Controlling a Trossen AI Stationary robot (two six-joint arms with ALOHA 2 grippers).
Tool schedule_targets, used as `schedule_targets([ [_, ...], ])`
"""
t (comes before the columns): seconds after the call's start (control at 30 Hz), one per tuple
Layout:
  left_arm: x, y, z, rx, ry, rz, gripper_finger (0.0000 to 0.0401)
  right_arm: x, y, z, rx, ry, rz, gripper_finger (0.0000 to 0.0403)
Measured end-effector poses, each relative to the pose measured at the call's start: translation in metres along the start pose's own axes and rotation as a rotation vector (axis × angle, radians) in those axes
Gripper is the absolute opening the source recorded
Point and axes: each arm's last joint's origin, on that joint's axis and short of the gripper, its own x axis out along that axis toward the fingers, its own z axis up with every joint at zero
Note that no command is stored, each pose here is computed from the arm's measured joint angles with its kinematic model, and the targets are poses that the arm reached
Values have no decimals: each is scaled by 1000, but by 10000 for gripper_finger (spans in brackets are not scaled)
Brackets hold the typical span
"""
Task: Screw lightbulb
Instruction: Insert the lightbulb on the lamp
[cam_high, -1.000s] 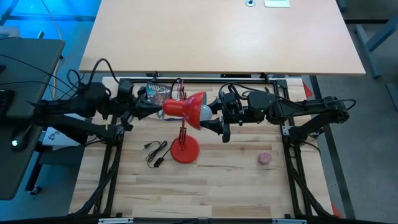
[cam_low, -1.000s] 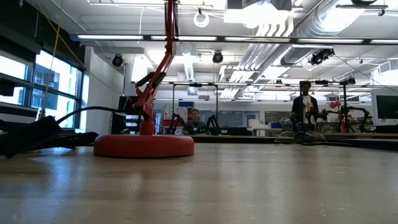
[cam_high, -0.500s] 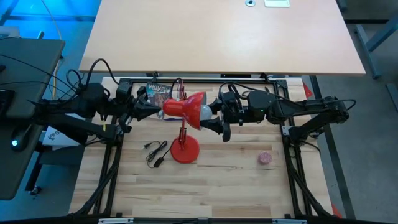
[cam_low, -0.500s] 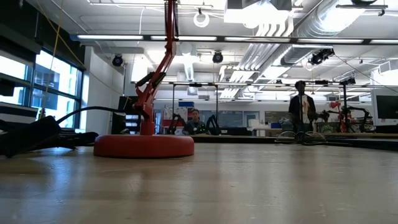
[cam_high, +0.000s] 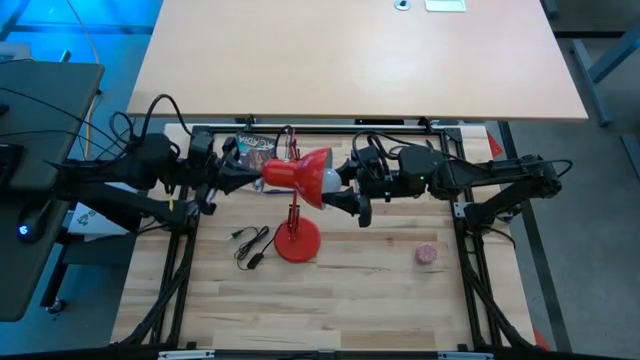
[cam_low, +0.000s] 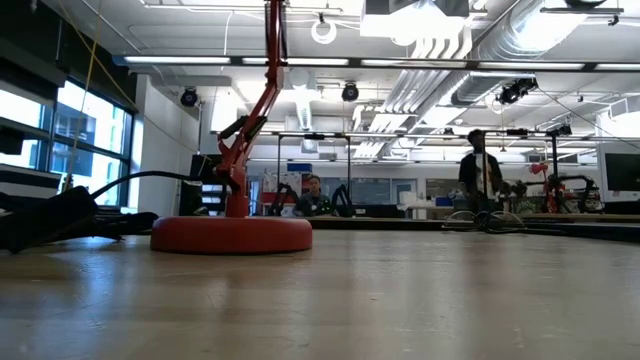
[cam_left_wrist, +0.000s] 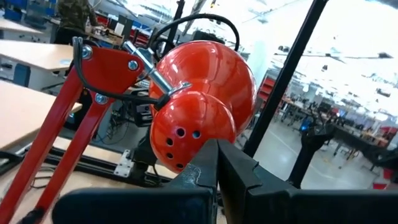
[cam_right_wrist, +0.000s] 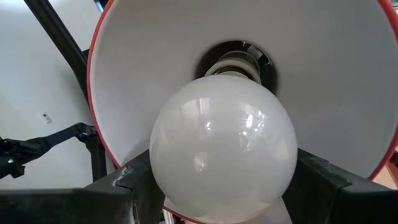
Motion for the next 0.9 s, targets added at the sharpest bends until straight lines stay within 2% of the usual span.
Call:
schedule_targets([
  [0.17,2,0,-1,45,9,-6,0,0,0,0,26,0,1,247],
  [0.4,2,0,-2,47,17,-22,0,0,0,-1,43,10,-2,247],
  [0.9,3,0,-3,117,31,-25,0,0,0,0,292,2,-2,247],
])
